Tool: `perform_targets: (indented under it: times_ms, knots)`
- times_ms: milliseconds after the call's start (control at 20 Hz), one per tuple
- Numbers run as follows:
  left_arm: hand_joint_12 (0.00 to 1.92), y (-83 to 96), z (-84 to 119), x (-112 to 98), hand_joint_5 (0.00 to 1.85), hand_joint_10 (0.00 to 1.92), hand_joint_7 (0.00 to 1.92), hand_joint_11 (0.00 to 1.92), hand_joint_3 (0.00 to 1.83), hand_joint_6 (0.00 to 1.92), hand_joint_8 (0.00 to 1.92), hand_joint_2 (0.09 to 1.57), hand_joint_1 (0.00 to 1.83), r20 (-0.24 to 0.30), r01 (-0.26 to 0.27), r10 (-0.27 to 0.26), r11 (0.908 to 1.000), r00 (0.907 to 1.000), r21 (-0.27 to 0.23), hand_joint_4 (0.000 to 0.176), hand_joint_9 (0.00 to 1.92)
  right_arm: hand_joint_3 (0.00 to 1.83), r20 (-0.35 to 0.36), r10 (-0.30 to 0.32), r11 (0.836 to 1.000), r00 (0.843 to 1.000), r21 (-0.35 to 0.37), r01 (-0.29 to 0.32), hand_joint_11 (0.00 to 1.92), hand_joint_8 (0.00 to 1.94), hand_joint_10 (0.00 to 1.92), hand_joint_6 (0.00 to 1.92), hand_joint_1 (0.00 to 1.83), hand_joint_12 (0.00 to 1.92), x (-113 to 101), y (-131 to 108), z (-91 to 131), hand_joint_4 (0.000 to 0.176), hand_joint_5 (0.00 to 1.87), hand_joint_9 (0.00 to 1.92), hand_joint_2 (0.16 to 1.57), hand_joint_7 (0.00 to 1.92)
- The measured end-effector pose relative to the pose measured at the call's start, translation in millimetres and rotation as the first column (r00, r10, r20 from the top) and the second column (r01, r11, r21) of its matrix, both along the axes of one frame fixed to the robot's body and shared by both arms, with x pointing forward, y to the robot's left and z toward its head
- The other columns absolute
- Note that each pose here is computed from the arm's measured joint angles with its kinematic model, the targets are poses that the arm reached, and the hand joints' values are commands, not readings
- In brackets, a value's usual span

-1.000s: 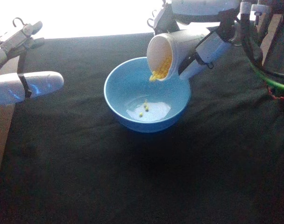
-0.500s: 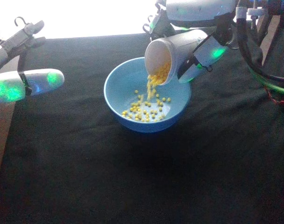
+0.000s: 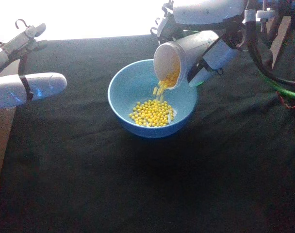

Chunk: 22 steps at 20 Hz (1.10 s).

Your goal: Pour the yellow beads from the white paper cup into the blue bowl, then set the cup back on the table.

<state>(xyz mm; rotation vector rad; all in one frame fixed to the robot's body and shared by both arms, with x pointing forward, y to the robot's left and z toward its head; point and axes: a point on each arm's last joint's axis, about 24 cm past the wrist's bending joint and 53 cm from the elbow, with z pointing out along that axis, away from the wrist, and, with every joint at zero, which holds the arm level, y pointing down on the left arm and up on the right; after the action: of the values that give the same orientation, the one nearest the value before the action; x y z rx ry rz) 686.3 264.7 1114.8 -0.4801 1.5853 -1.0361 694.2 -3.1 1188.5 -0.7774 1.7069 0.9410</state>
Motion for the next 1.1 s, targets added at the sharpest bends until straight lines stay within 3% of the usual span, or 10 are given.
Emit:
perform_targets:
  times_ms: [100, 150, 300, 350, 450, 700, 750, 850, 900, 1100]
  knots:
    - [0.08, 0.4, -0.7, 0.2, 0.05, 0.0, 0.3, 0.1, 0.0, 0.0, 0.01, 0.79, 0.47, -0.003, -0.001, 0.001, 1.0, 1.0, 0.002, 0.0, 0.13, 0.0, 0.01, 0.007, 1.0, 1.0, -0.006, -0.007, 1.04, 1.07, 1.55, 0.99, 1.26, 1.8, -1.8, 2.1, 1.9, 0.0, 0.95, 1.07, 1.12, 0.98]
    - [0.09, 0.2, -1.1, 0.2, 0.05, 0.0, 0.3, 0.1, 0.0, 0.01, 0.01, 0.79, 0.47, -0.004, 0.0, 0.0, 1.0, 1.0, 0.003, 0.0, 0.13, 0.0, 0.022, 0.014, 1.0, 1.0, -0.017, -0.013, 1.02, 1.23, 1.38, 0.79, 1.26, 1.7, -3.0, 3.7, 2.5, 0.0, 0.94, 1.07, 1.13, 0.98]
    - [0.08, -0.1, -1.3, 0.0, 0.04, 0.0, 0.29, 0.08, 0.0, 0.0, 0.0, 0.8, 0.48, -0.005, 0.001, -0.001, 1.0, 1.0, 0.004, 0.0, 0.12, 0.0, 0.035, 0.028, 0.999, 0.999, -0.035, -0.027, 1.03, 1.08, 0.93, 0.72, 1.28, 1.42, -6.7, 6.9, 0.6, 0.0, 0.99, 1.15, 1.1, 1.07]
    - [0.08, -0.1, -1.3, 0.0, 0.04, 0.0, 0.3, 0.07, 0.0, 0.0, 0.0, 0.8, 0.47, -0.005, 0.001, -0.001, 1.0, 1.0, 0.004, 0.0, 0.12, 0.0, 0.038, 0.03, 0.999, 0.999, -0.04, -0.028, 1.13, 1.0, 1.3, 0.86, 1.27, 1.62, -7.3, 7.5, 0.0, 0.0, 1.0, 1.2, 1.1, 1.04]
    - [0.08, 0.0, -1.5, 0.1, 0.04, 0.0, 0.29, 0.06, 0.0, 0.0, 0.0, 0.8, 0.49, -0.006, 0.001, -0.001, 1.0, 1.0, 0.004, 0.0, 0.11, 0.0, 0.046, 0.035, 0.998, 0.998, -0.053, -0.032, 1.28, 1.06, 1.61, 0.79, 1.21, 1.77, -8.3, 8.0, -1.8, 0.0, 1.08, 1.29, 1.07, 1.2]
    - [0.09, 0.7, -2.0, 0.8, 0.05, 0.0, 0.29, 0.07, 0.0, 0.01, 0.0, 0.79, 0.49, -0.008, 0.0, 0.0, 1.0, 1.0, 0.008, 0.011, 0.11, 0.0, 0.066, 0.046, 0.996, 0.997, -0.081, -0.041, 1.11, 0.95, 0.99, 0.6, 1.29, 1.51, -10.5, 9.8, -4.6, 0.0, 1.07, 1.21, 1.07, 1.14]
    - [0.09, 0.6, -2.0, 0.8, 0.05, 0.0, 0.29, 0.06, 0.0, 0.01, 0.0, 0.79, 0.5, -0.008, 0.0, 0.0, 1.0, 1.0, 0.008, 0.011, 0.11, 0.0, 0.065, 0.047, 0.996, 0.997, -0.08, -0.041, 1.16, 0.89, 1.26, 0.76, 1.29, 1.62, -10.8, 10.0, -4.6, 0.0, 1.07, 1.22, 1.07, 1.1]
    - [0.1, 0.4, -2.1, 0.7, 0.04, 0.01, 0.29, 0.07, 0.0, 0.0, 0.0, 0.79, 0.48, -0.008, 0.001, -0.001, 1.0, 1.0, 0.009, 0.0, 0.12, 0.0, 0.067, 0.048, 0.996, 0.997, -0.084, -0.042, 1.08, 1.05, 1.16, 0.65, 1.29, 1.6, -11.0, 10.1, -5.1, 0.0, 1.03, 1.15, 1.09, 1.09]
    - [0.1, 0.5, -2.1, 0.7, 0.04, 0.01, 0.28, 0.07, 0.0, 0.0, 0.0, 0.8, 0.47, -0.008, 0.001, -0.001, 1.0, 1.0, 0.009, 0.0, 0.12, 0.01, 0.07, 0.049, 0.995, 0.996, -0.089, -0.043, 1.13, 1.02, 1.38, 0.88, 1.27, 1.7, -11.0, 9.8, -5.8, 0.0, 0.99, 1.16, 1.1, 1.03]
    - [0.09, 0.4, -1.9, 0.8, 0.04, 0.0, 0.28, 0.03, 0.0, 0.0, 0.0, 0.8, 0.51, -0.007, 0.002, -0.002, 1.0, 1.0, 0.01, 0.013, 0.09, 0.0, 0.079, 0.052, 0.994, 0.996, -0.103, -0.044, 1.1, 1.07, 1.35, 1.01, 1.26, 1.73, -11.6, 10.4, -7.6, 0.0, 0.93, 1.11, 1.13, 0.97]
